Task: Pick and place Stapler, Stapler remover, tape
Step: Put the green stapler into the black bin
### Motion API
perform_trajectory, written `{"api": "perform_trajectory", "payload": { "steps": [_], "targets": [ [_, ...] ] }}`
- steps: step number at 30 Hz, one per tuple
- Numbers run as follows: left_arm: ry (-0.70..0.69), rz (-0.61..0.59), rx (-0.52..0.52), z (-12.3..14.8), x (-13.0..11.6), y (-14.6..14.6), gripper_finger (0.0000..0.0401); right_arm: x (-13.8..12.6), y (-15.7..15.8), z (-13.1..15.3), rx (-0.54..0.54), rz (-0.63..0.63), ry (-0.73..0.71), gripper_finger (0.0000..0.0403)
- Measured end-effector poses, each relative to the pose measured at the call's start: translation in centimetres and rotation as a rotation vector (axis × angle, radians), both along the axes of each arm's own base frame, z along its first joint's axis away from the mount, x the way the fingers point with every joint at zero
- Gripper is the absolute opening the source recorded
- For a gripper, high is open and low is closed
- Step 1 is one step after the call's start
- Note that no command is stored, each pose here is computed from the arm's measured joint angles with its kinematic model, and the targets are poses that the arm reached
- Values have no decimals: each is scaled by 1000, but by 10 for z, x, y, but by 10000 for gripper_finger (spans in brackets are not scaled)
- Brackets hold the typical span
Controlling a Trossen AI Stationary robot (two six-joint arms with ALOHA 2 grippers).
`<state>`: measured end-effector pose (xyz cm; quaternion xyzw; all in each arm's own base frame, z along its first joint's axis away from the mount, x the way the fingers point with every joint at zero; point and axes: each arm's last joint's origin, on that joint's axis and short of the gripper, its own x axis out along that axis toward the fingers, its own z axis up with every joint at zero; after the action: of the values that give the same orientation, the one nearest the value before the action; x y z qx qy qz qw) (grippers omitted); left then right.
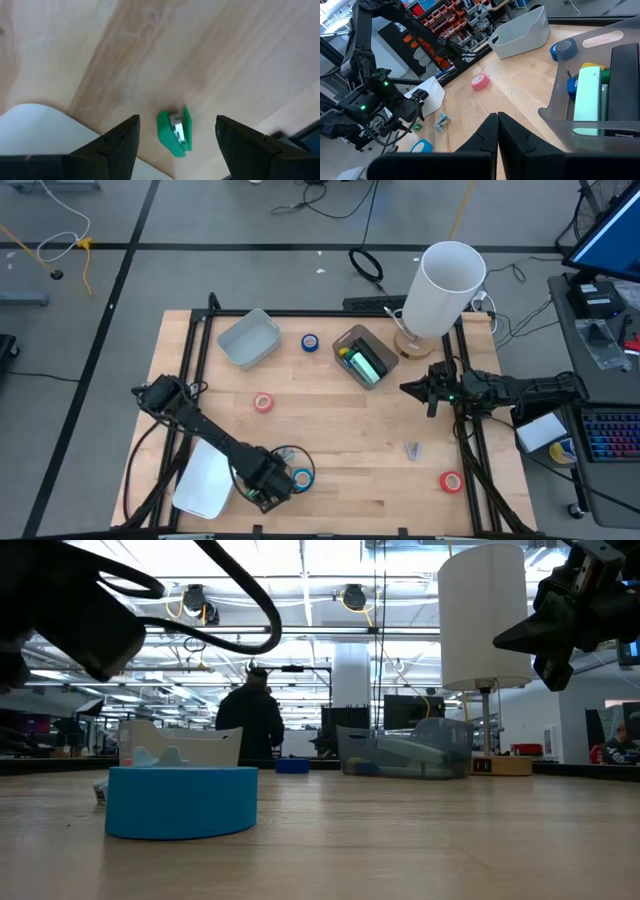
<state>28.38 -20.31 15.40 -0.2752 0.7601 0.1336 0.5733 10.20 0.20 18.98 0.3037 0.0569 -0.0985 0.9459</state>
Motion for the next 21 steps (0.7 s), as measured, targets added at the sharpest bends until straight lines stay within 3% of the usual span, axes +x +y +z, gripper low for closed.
{"api": "perform_trajectory", "payload": {
  "steps": [21],
  "targets": [
    [-69, -91, 39, 2, 0, -4, 257, 0, 0, 0, -6, 0, 1, 4]
  ]
}}
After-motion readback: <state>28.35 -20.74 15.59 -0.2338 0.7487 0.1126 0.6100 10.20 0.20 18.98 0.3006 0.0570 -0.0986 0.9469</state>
